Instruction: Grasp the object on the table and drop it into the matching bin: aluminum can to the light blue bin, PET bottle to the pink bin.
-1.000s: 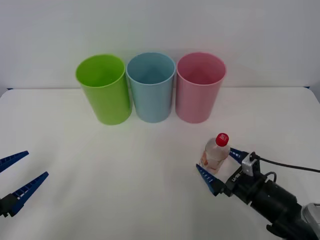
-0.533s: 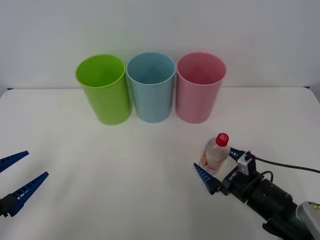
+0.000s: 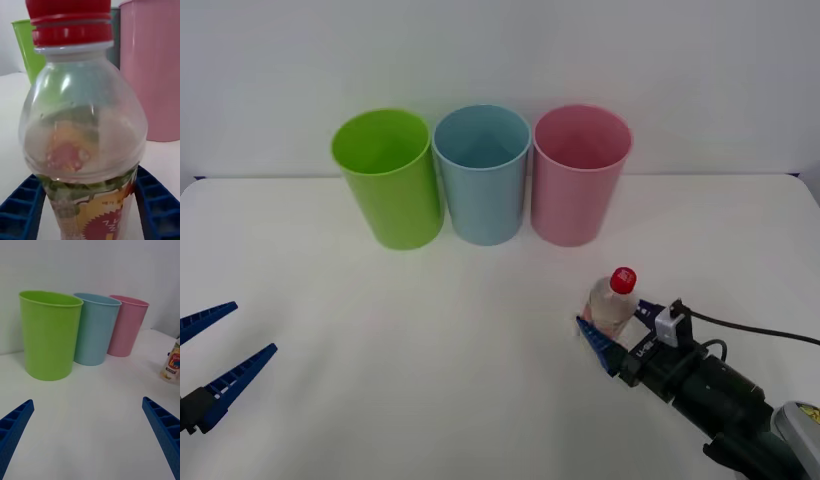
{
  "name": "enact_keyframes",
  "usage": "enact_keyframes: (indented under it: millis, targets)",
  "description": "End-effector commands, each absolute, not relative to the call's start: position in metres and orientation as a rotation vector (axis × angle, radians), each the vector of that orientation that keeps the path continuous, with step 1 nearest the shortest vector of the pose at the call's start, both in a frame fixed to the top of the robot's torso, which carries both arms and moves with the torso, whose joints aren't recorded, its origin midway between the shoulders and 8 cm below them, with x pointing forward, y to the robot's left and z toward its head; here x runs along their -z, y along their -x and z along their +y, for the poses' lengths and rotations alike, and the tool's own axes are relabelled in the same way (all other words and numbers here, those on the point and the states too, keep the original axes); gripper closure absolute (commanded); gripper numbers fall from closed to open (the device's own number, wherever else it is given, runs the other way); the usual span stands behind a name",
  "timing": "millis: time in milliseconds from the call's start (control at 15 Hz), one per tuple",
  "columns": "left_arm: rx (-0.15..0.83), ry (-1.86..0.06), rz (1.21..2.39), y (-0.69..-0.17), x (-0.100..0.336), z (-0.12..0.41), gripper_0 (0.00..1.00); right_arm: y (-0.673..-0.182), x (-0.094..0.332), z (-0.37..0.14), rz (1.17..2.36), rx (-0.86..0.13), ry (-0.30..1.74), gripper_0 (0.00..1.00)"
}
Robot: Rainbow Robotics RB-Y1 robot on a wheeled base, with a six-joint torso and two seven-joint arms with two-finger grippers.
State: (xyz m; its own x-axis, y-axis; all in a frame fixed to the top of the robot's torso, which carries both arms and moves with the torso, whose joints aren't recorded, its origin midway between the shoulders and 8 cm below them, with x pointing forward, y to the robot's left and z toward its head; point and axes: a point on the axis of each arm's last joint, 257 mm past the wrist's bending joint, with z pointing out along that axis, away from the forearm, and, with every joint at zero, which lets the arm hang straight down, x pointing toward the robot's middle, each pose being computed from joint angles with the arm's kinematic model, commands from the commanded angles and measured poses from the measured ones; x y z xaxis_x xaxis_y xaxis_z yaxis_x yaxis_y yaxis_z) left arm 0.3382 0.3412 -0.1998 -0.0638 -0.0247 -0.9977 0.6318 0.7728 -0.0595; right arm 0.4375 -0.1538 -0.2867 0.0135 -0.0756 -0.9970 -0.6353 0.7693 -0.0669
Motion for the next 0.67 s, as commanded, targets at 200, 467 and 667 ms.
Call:
enact_keyframes:
  millis: [200, 467, 667]
  targets:
    - [0.577, -0.505, 1.555, -0.338, 0.200, 0.341, 0.00, -0.438, 0.284, -0.155, 1.502, -0.466, 0.606, 1.00]
    - [0.577, -0.505, 1.555, -0.338, 0.200, 0.341, 0.00, -0.439, 0.280, -0.157, 1.490, -0.465, 0.598, 1.00]
    - [0.577, -0.505, 1.555, -0.338, 0.200, 0.341, 0.00, -0.437, 0.269, -0.164, 1.458, -0.484, 0.591, 1.00]
